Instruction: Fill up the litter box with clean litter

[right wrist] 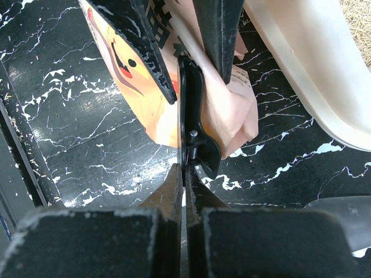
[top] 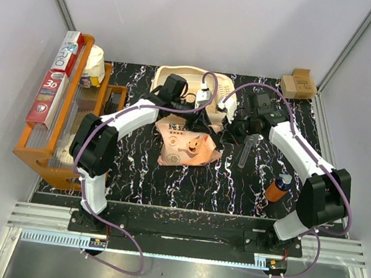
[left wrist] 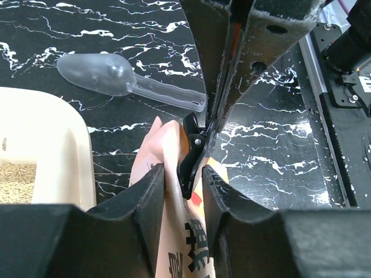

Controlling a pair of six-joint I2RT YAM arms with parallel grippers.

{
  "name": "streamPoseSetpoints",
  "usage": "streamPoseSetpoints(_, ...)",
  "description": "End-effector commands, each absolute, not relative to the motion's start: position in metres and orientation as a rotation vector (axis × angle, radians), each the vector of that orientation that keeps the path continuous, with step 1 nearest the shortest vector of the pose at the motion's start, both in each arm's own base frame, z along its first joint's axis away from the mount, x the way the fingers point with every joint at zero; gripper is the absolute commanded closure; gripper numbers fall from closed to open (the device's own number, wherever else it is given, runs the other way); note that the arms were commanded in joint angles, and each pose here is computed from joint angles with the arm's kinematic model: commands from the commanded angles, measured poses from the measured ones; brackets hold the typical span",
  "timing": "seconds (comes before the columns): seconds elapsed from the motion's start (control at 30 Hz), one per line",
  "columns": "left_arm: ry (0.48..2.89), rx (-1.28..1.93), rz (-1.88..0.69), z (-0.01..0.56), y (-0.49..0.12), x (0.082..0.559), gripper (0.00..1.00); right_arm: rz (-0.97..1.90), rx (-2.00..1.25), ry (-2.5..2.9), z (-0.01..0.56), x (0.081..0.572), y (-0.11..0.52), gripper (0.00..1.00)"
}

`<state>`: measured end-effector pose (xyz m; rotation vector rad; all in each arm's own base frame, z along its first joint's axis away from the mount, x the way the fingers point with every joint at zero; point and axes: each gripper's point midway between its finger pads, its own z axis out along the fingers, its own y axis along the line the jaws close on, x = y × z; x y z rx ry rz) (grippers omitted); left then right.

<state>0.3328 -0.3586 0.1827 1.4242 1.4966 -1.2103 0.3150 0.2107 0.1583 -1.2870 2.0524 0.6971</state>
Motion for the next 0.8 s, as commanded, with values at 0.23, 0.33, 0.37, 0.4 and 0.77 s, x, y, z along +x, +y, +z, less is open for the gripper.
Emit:
streamPoseSetpoints(0.23, 1.461, 1.419, -1.360, 0.192, -0.373, 0.316, 1.00, 0.672, -1.257, 1.996, 0.175, 0.323, 0.216, 0.99)
streamPoseSetpoints(0.33, 1.465, 1.403, -1.375, 0.195, -0.374, 0.315, 1.00, 0.628, -1.217, 2.021, 0.180, 0.326, 0.207, 0.78)
streamPoseSetpoints(0.37, 1.461, 1.403, -1.377, 0.197, -0.374, 0.315, 1.00, 0.640, -1.191, 2.034, 0.183, 0.327, 0.202, 0.71)
streamPoseSetpoints(0.4, 1.456, 1.406, -1.376, 0.198, -0.374, 0.315, 1.00, 0.643, -1.135, 2.032, 0.194, 0.335, 0.190, 0.58)
streamPoseSetpoints(0.77, 1.453, 1.390, -1.407, 0.204, -0.375, 0.312, 1.00, 1.170, -1.108, 2.070, 0.195, 0.316, 0.198, 0.39)
